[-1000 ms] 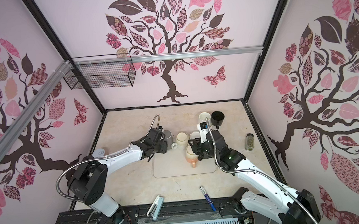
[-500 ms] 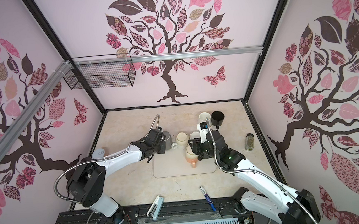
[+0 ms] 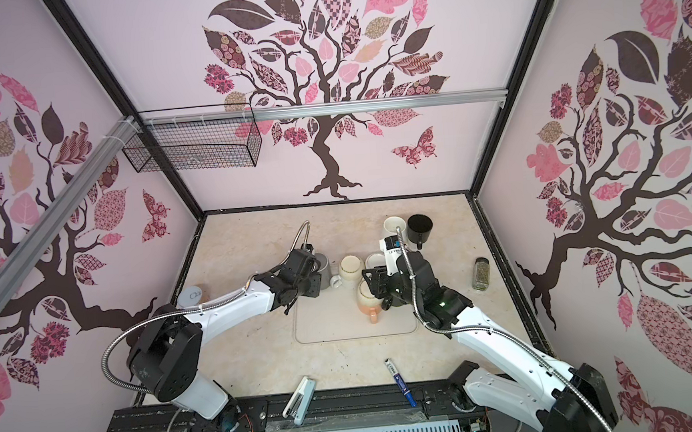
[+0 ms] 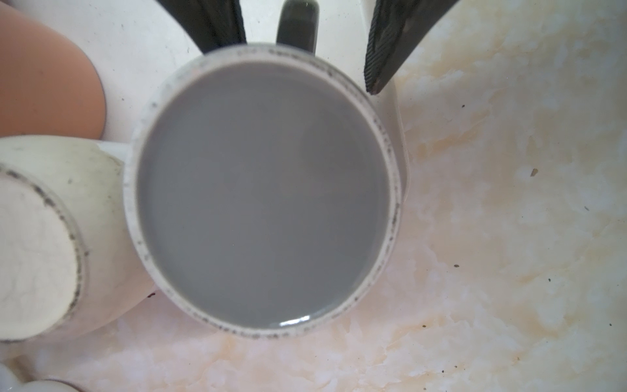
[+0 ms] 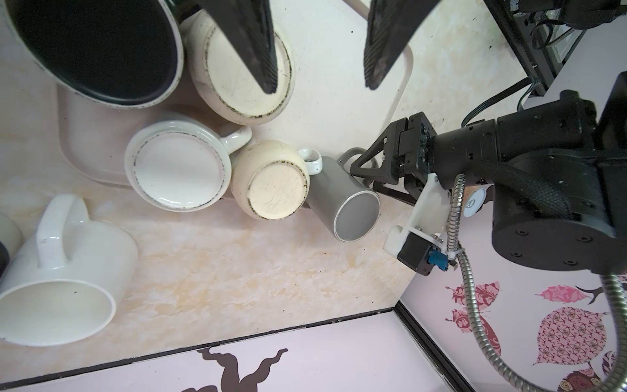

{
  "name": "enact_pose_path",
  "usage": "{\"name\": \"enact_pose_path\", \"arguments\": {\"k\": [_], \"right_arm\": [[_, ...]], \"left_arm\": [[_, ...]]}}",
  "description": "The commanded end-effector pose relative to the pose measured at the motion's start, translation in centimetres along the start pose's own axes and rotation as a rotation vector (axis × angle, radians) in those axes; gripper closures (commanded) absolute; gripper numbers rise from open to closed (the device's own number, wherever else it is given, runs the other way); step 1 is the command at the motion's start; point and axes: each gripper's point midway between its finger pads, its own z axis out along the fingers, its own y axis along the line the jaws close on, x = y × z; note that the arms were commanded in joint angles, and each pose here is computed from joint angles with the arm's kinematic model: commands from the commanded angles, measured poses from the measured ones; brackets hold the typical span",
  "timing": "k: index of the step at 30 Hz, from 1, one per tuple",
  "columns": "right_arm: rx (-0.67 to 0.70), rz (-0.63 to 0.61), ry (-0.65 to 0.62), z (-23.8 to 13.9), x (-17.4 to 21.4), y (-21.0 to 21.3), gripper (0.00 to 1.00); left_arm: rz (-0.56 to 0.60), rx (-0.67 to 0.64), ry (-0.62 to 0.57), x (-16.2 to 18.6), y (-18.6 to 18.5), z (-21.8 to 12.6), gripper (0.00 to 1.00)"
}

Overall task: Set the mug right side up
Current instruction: 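Lift the grey mug with left gripper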

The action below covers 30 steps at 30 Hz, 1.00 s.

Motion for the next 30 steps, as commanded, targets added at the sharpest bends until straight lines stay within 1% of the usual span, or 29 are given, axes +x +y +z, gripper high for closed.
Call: {"name": "enact_pose_path", "arguments": {"k": [1,3,11,14,16,22,28,30], "right_arm": [[-0.011,-0.004,-0.028,-0.2,-0.8,0.3,0.54],[-0.009,-0.004,-0.029,-0.2,-0.8,0.3,0.54],[-0.010,-0.001,-0.032,-0.1,-0.7,0.3,0.54],[-0.012,-0.001,-0.030,-0.1,-0.7,0.3,0.55],[-0.011,-0.001,-0.034,-0.1,-0.7,0.2,0.55],[-0.012,-0.002,-0.037,-0.1,-0.7,0.2,0.54],[-0.009,0.000,-0.027,0.0,-0.4,0.1,0.54],[-0.013,0.004,-0.022,0.0,-0.2,0.1,0.54]], "left_arm": [[-0.005,0.036,-0.062,-2.8,-1.2,-0.4,0.48],[-0.002,0.040,-0.059,-2.9,-1.4,-0.1,0.51],[0.005,0.030,-0.033,-3.2,-1.7,0.9,0.55],[0.007,0.017,-0.017,-2.9,-1.6,1.1,0.59],[0.007,0.005,-0.015,-2.8,-1.3,1.1,0.59],[0.016,-0.021,-0.026,-3.2,-0.9,1.0,0.71],[0.024,-0.059,-0.013,-3.3,-0.2,1.3,0.76],[0.019,-0.070,-0.012,-3.4,0.2,1.3,0.80]]}}
